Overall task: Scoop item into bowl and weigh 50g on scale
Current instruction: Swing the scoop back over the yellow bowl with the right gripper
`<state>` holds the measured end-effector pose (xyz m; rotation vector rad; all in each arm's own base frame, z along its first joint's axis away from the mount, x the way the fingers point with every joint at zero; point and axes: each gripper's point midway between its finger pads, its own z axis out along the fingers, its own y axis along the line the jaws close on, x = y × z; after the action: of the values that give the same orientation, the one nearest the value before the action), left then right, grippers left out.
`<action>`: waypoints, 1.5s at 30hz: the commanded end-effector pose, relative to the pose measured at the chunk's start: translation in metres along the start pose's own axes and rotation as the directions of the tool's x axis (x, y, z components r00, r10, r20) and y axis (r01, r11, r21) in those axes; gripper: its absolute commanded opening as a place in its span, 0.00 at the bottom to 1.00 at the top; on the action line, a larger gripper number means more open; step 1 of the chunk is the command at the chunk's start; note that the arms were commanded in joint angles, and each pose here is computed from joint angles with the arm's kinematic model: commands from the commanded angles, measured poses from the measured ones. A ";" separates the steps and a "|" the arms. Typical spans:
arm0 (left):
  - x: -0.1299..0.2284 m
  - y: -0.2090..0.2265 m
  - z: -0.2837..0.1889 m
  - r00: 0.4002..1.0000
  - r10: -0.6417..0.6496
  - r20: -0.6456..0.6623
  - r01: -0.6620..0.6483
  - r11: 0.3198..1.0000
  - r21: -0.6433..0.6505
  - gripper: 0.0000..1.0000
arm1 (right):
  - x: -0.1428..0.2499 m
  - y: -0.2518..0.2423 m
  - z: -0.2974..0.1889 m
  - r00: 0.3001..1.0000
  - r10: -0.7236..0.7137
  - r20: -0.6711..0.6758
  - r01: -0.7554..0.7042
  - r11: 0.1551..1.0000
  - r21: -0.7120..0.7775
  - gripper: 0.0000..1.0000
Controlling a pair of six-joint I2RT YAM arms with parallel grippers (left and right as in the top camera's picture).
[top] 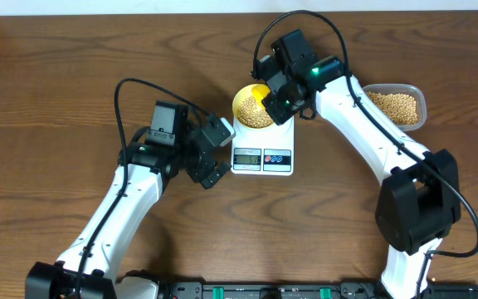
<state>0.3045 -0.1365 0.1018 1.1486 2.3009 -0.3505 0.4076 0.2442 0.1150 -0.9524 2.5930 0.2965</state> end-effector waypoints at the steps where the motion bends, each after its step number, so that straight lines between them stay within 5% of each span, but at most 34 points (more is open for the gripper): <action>1: -0.003 0.000 -0.004 1.000 0.015 0.018 -0.015 1.000 0.000 0.98 | 0.010 0.002 0.009 0.999 -0.015 -0.042 0.015 1.000 -0.001 0.01; 23: -0.003 0.000 -0.004 1.000 0.015 0.018 -0.015 1.000 0.000 0.98 | 0.031 -0.014 0.005 0.992 -0.001 -0.123 0.007 0.999 0.043 0.01; 45: -0.003 0.000 -0.004 1.000 0.015 0.018 -0.015 1.000 0.000 0.97 | 0.012 0.000 0.008 0.998 -0.029 -0.050 0.029 1.000 -0.001 0.01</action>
<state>0.3045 -0.1365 0.1018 1.1486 2.3009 -0.3505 0.4050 0.2351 0.1117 -0.9743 2.6148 0.2573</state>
